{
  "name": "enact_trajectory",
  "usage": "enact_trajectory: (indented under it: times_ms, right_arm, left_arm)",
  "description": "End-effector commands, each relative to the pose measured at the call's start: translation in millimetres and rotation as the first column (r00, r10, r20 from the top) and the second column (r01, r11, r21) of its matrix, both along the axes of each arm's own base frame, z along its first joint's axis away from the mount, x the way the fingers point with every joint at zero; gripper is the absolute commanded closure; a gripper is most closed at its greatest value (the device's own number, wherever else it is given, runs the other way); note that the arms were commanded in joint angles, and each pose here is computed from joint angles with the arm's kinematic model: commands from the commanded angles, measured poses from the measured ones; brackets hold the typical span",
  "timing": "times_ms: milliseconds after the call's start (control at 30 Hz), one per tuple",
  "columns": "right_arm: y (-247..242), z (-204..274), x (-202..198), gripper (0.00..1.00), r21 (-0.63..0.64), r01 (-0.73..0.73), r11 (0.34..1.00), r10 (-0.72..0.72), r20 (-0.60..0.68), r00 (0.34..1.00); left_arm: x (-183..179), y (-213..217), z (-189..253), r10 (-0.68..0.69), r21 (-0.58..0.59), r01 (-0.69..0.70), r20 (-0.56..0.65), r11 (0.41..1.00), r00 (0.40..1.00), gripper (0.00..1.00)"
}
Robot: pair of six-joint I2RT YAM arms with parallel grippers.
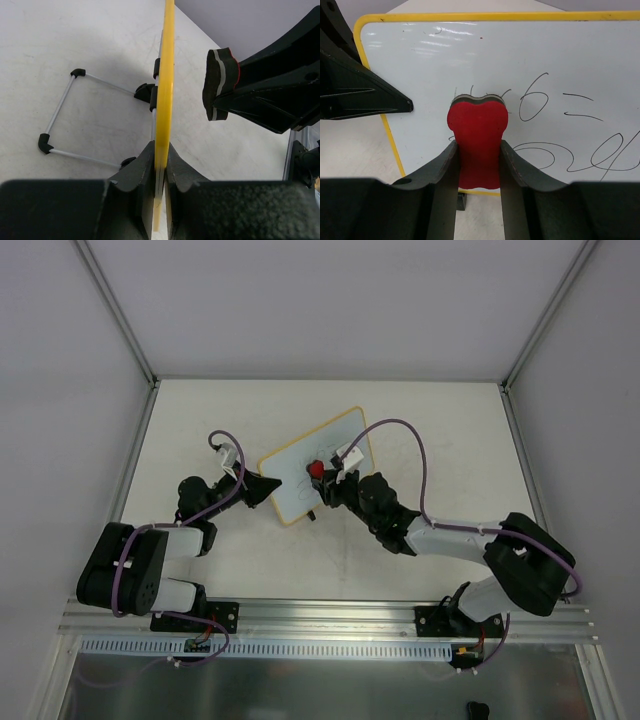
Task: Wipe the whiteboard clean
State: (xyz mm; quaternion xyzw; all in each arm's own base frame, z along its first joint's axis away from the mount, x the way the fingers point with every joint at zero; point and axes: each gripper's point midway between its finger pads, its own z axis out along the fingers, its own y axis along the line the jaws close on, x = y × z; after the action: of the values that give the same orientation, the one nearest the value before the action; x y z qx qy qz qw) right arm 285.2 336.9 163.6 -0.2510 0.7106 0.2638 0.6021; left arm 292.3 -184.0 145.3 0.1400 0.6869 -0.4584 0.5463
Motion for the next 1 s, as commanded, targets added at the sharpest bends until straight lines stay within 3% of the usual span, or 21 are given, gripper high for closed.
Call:
enact_trajectory:
  times_ms: [0, 300, 967]
  right_arm:
    - [9.7, 27.9, 9.2, 1.00, 0.058, 0.016, 0.998, -0.021, 0.082, 0.996]
    - [18.0, 27.8, 12.6, 1.00, 0.048, 0.005, 0.999, -0.010, 0.099, 0.995]
    - [55.9, 35.6, 33.0, 1.00, 0.052, -0.034, 0.998, 0.024, 0.189, 0.982]
  left_arm:
    - [-3.0, -1.2, 20.8, -0.029, -0.001, 0.029, 0.126, 1.000, 0.992, 0.91]
    - [-5.7, -4.2, 24.2, -0.057, -0.006, 0.058, 0.124, 0.998, 0.991, 1.00]
    - [-11.5, -2.9, 19.2, -0.058, 0.013, 0.056, 0.138, 0.998, 0.989, 1.00]
